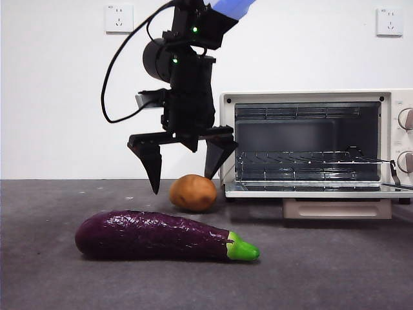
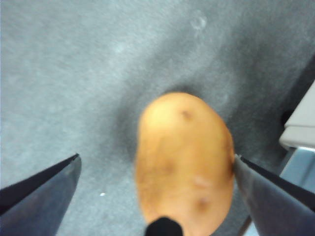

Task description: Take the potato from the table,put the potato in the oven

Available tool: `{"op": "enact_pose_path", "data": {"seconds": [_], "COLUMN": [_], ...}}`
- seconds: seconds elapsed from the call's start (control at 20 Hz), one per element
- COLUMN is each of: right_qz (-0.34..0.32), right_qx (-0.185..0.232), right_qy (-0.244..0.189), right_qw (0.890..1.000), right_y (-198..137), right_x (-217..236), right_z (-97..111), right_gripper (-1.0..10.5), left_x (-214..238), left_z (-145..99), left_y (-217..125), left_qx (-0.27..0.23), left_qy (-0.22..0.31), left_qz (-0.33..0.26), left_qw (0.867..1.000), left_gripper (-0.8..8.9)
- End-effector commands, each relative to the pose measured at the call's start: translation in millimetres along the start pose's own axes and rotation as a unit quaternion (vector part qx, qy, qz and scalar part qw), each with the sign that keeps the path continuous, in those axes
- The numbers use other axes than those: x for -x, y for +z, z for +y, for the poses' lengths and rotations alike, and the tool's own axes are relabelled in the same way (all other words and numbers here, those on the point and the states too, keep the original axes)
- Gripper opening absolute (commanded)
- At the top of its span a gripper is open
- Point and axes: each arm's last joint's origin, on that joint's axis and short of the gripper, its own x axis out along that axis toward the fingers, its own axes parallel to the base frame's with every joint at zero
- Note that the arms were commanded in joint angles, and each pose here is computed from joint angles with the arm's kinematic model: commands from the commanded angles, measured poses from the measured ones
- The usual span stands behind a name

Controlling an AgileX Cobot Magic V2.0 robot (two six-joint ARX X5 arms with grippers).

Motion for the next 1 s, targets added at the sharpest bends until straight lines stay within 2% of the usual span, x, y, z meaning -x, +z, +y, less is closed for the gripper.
{"op": "enact_pose_path", "data": {"seconds": [0.05,0.25,0.3,0.5,0.55,0.75,1.0], "right_qz": [0.026,0.033,0.032,0.034,0.036,0.061,0.057], "right_qx": [0.006,0.004,0.002,-0.019,-0.022,-0.05,-0.065], "right_qy": [0.003,0.009,0.009,0.008,0.008,0.018,0.024], "right_qw": [1.0,0.999,0.999,0.999,0.999,0.997,0.996], "right_y": [-5.9,-7.7,-7.5,-7.8,-8.2,-4.8,12.2], "right_x": [-23.3,-30.3,-30.3,-30.3,-30.3,-8.4,57.2], "right_z": [2.5,3.3,3.3,3.3,3.3,0.8,-9.4], "right_gripper": [8.5,8.3,7.5,1.2,0.2,0.3,0.3], "left_x": [-0.3,-0.3,-0.3,-0.3,-0.3,-0.3,-0.5], "left_z": [0.2,0.4,0.8,0.9,0.9,0.9,0.8], "left_y": [-0.6,-0.6,-0.6,-0.6,-0.6,-0.6,-0.5], "left_qx": [0.009,0.01,0.01,0.01,0.01,0.012,0.013], "left_qy": [0.003,0.007,0.013,0.015,0.015,0.014,0.014], "left_qz": [-0.001,-0.001,0.0,0.0,0.0,0.0,0.0], "left_qw": [1.0,1.0,1.0,1.0,1.0,1.0,1.0], "left_gripper": [-0.07,-0.07,-0.07,-0.07,-0.07,-0.07,-0.06]}}
